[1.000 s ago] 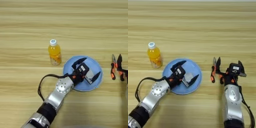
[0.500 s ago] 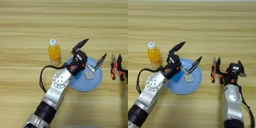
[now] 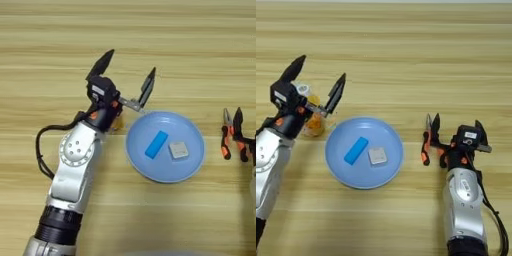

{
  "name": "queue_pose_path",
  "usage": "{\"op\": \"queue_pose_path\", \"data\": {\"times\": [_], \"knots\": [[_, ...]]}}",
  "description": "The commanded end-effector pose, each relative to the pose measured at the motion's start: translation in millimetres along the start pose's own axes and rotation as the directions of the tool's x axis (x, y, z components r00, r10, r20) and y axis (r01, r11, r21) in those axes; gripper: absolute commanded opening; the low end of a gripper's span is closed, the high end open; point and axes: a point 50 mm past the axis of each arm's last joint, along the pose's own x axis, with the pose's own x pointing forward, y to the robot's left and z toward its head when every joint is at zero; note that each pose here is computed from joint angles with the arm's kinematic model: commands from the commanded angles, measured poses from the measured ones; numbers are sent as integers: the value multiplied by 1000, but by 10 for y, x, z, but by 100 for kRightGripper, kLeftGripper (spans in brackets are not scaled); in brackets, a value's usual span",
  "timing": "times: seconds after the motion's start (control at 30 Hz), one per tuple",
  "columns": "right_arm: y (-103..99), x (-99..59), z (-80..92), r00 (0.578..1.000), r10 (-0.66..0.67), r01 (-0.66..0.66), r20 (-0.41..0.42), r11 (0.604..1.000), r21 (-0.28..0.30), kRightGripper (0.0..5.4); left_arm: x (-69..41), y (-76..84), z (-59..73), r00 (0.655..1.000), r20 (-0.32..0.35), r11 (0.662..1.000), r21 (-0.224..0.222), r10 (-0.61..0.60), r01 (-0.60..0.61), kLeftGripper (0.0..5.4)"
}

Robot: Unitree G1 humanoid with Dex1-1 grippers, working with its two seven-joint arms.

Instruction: Move the objects on the table

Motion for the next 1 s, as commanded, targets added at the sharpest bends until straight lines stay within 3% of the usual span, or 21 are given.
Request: {"op": "queue_pose_path", "data": {"times": [0.03,0.2,0.33,0.47,0.63,1.0], "knots": [[15,25,7,1000,-1,1,4,1000,6,540,-84,300,93,993,12,992,47,119,-120,538],[19,33,6,1000,2,-2,3,1000,6,540,-183,621,116,970,5,962,132,242,-240,538],[21,32,10,1000,1,-1,5,1000,4,540,-268,845,93,945,-4,933,159,328,-323,538],[22,17,31,1000,5,-5,13,1000,-4,540,-396,1046,-70,910,-69,899,206,408,-387,538],[58,-4,68,999,24,-23,28,999,-32,540,-497,1139,-263,885,-133,885,211,447,-415,538],[62,-33,125,999,31,-30,41,999,-39,540,-662,1308,-548,813,-229,843,207,536,-497,538]]}}
